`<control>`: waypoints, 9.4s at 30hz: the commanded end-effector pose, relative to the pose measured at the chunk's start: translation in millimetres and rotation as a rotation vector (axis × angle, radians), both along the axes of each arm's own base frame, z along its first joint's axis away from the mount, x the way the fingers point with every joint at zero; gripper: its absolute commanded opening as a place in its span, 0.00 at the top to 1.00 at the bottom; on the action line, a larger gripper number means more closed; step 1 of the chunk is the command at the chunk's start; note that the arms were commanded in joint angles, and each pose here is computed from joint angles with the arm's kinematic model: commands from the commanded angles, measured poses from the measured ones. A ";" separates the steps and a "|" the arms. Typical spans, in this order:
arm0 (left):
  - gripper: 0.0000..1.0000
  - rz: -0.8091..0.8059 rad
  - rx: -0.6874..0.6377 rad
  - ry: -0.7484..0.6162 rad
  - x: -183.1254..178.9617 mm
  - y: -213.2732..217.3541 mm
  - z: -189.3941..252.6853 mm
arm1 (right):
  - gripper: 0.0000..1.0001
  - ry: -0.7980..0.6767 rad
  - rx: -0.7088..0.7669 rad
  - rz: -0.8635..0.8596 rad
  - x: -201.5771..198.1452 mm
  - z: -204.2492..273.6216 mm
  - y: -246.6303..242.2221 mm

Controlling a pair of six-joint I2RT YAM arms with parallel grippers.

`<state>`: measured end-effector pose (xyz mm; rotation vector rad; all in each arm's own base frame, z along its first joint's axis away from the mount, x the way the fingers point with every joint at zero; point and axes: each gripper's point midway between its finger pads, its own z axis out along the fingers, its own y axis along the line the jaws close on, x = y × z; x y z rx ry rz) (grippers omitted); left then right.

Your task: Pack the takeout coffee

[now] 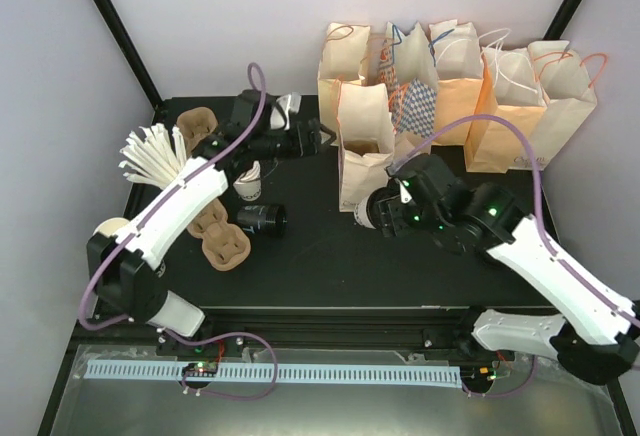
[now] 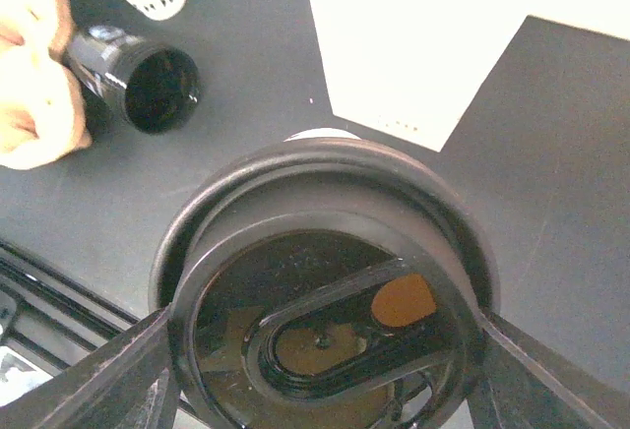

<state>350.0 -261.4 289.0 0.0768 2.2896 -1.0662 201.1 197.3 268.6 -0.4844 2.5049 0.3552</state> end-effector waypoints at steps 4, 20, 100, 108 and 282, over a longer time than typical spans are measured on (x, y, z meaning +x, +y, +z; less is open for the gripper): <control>0.04 0.045 0.050 -0.028 46.5 -29.5 25.7 | 0.28 -0.196 0.087 -0.037 0.2 59.0 -22.5; 0.36 0.090 0.350 0.095 79.6 -40.1 -32.1 | 0.31 -0.459 0.153 -0.147 14.5 150.2 -50.8; 0.90 -0.591 0.161 -0.025 -87.6 -47.9 18.3 | 0.39 -0.070 -0.076 0.186 1.4 63.7 9.9; 0.91 -0.586 0.189 -0.114 -92.4 -53.0 31.1 | 0.40 -0.011 -0.101 0.156 16.1 54.5 27.9; 0.48 -0.746 -0.345 0.585 -13.0 -187.1 -177.8 | 0.41 0.016 -0.248 -0.310 88.7 -166.1 -35.5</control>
